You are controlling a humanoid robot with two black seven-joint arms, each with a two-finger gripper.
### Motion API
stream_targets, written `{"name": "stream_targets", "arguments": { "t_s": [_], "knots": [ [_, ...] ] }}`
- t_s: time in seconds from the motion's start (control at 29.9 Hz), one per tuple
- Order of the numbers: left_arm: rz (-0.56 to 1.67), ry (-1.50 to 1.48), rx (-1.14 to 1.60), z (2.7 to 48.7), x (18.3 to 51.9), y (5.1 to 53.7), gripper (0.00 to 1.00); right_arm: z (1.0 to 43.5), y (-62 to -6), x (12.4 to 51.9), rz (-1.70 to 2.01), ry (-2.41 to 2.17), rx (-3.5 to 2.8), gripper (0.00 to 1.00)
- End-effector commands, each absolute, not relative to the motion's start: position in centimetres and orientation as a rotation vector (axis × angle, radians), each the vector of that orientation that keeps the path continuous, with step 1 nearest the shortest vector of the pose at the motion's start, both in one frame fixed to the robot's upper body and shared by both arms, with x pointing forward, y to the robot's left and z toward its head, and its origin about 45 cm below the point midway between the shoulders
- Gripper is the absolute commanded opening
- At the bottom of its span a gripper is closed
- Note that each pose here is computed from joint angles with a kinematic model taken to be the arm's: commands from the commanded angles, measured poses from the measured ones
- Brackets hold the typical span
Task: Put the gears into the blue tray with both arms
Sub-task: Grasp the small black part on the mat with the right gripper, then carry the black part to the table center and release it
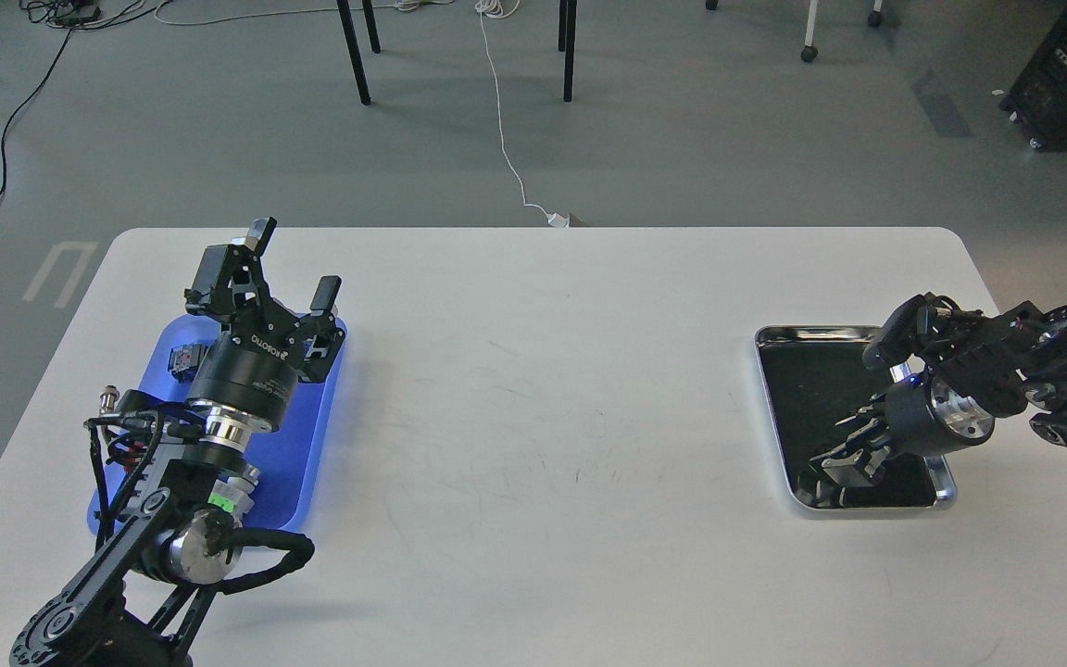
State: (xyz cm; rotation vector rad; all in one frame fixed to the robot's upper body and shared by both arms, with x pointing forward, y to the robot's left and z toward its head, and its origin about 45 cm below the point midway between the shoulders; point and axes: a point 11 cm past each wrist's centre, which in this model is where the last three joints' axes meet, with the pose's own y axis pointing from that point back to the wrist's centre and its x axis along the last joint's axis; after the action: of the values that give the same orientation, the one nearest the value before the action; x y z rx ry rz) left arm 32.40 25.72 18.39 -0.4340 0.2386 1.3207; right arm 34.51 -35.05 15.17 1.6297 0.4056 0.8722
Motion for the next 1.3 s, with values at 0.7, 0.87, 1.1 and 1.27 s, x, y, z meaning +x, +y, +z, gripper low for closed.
{"name": "stream_targets", "arguments": {
  "t_s": [0.7,0.87,1.1,1.27],
  "knots": [
    [1.315,0.236,-0.442,18.6,32.2,25.6,0.98,14.8,-35.1,34.5,0.866,0.414,1.622,0.17],
    [1.318,0.241,-0.438,18.4,32.0,25.7,0.98,14.9,-35.1,34.5,0.865,0.411,1.624,0.13],
    [1.314,0.241,-0.440,18.5,32.0,25.6,0.98,17.8,-33.1,36.0,0.938,0.381,1.641,0.13],
    [1.311,0.236,-0.432,18.5,32.0,25.7,0.98,22.2,-28.5,37.2,1.018,0.320,1.726,0.13]
  ]
}}
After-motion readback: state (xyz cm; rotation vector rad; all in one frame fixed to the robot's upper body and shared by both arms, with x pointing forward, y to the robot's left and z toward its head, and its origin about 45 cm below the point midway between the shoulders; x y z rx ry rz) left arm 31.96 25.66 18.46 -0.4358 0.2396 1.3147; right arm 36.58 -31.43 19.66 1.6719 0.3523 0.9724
